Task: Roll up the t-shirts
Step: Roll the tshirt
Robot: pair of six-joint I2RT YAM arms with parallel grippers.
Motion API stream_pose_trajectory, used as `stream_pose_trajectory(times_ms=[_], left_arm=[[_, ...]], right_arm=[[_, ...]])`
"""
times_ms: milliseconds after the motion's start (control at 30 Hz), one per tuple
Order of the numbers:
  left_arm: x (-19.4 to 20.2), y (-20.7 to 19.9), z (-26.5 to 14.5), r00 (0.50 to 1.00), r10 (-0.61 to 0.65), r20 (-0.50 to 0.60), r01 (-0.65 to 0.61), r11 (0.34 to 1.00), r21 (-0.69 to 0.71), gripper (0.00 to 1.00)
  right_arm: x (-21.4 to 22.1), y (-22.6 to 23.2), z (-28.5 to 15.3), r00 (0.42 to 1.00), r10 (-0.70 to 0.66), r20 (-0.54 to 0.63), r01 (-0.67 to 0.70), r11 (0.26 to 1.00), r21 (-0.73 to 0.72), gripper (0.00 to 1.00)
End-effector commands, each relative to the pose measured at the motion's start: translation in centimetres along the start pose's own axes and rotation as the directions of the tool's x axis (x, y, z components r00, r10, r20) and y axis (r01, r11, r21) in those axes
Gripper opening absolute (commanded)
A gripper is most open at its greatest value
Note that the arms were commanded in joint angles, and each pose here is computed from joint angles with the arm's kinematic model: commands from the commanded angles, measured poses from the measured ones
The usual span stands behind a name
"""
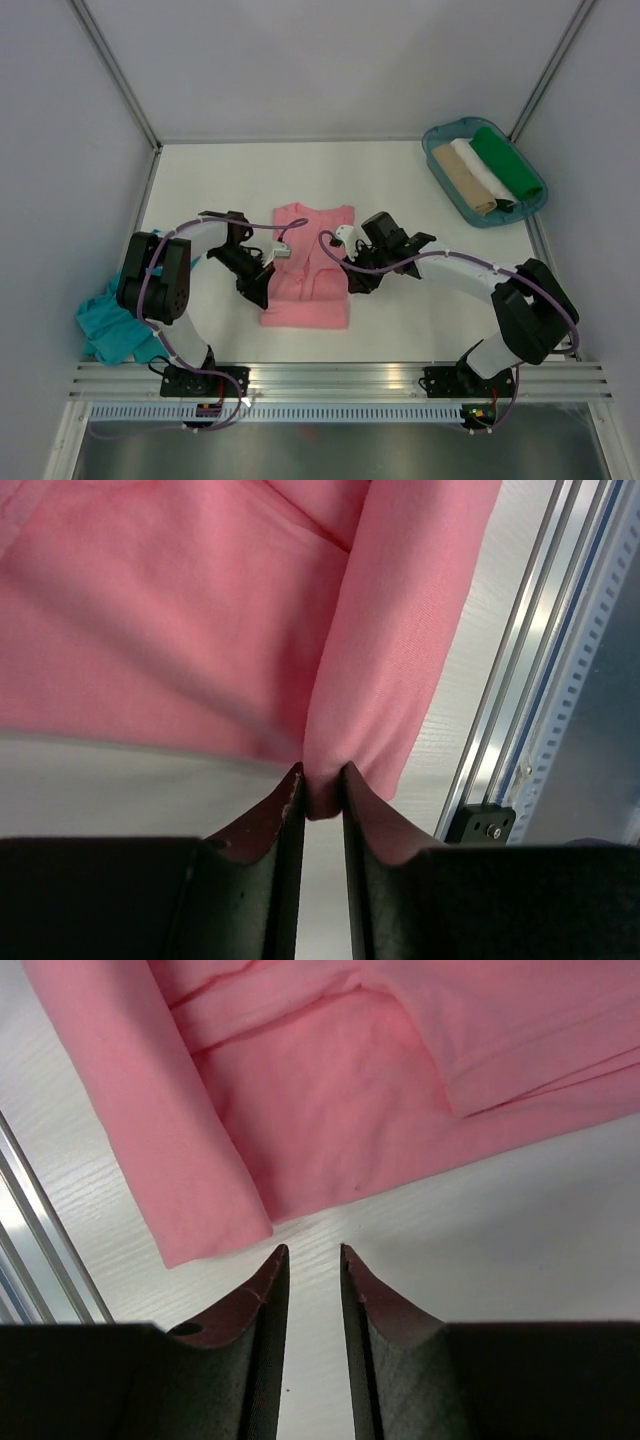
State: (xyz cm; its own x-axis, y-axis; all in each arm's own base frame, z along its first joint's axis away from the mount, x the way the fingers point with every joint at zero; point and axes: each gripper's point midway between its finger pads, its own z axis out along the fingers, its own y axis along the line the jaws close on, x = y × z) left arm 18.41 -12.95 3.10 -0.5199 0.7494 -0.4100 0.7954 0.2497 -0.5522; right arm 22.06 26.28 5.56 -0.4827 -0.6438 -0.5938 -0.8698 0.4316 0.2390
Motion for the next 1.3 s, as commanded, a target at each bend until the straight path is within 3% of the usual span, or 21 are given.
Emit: stream_pose_trajectory(times_ms=[0,333,500,600,700,833,867,967,1033,1133,1267], left_arm=[[-0.8,0.9,-0.5,0.999,-0.024,0.022,0.025,0.998,-0.049,0.27],[-2.2,4.4,-2.0,0.989,-0.128,0.076,0.142,0.964,-0.225,0.30],[-3.2,4.0,-3.4,0.979,-0.149,0.141,0.182,0.947,-0.266,0.32],[-4.3,3.1,-4.6,0.975,-0.116,0.187,0.168,0.942,-0.290,0.32],[-5.7,2.2,-6.6,0.971,-0.052,0.232,0.133,0.927,-0.350,0.32],[-6.5,0.6,-10.1,0.960,0.190,0.204,-0.057,0.852,-0.521,0.37],[-6.0,-0.5,-10.5,0.943,0.273,0.191,-0.122,0.818,-0.562,0.39],[-3.9,-2.8,-8.4,0.864,0.493,0.101,-0.347,0.729,-0.590,0.52],[-2.9,-3.3,-6.8,0.843,0.534,0.070,-0.397,0.705,-0.588,0.59],[-2.1,-3.2,-4.2,0.857,0.516,-0.018,-0.417,0.671,-0.613,0.58],[-1.6,-3.6,-1.8,0.825,0.558,-0.092,-0.495,0.632,-0.596,0.57]], right_arm=[[-2.6,0.2,-1.8,0.995,-0.035,0.092,0.032,0.999,0.039,0.33],[-2.4,3.2,-0.9,0.988,-0.056,0.143,0.056,0.998,0.005,0.30],[-2.2,3.4,-1.3,0.983,-0.112,0.144,0.108,0.993,0.039,0.31],[-2.1,3.5,-1.3,0.978,-0.157,0.134,0.149,0.986,0.070,0.32],[-2.1,4.1,-1.2,0.960,-0.260,0.105,0.245,0.960,0.137,0.43],[-1.7,6.0,-1.3,0.918,-0.382,0.106,0.360,0.915,0.181,0.50],[-2.4,6.8,-1.7,0.891,-0.427,0.153,0.397,0.898,0.189,0.54],[-0.5,7.6,-1.0,0.836,-0.532,0.137,0.504,0.842,0.193,0.60],[0.2,7.6,-0.3,0.825,-0.555,0.110,0.531,0.826,0.188,0.60],[1.7,7.5,0.7,0.792,-0.610,0.007,0.595,0.775,0.213,0.59],[2.6,8.0,1.4,0.758,-0.652,-0.032,0.641,0.733,0.227,0.59]])
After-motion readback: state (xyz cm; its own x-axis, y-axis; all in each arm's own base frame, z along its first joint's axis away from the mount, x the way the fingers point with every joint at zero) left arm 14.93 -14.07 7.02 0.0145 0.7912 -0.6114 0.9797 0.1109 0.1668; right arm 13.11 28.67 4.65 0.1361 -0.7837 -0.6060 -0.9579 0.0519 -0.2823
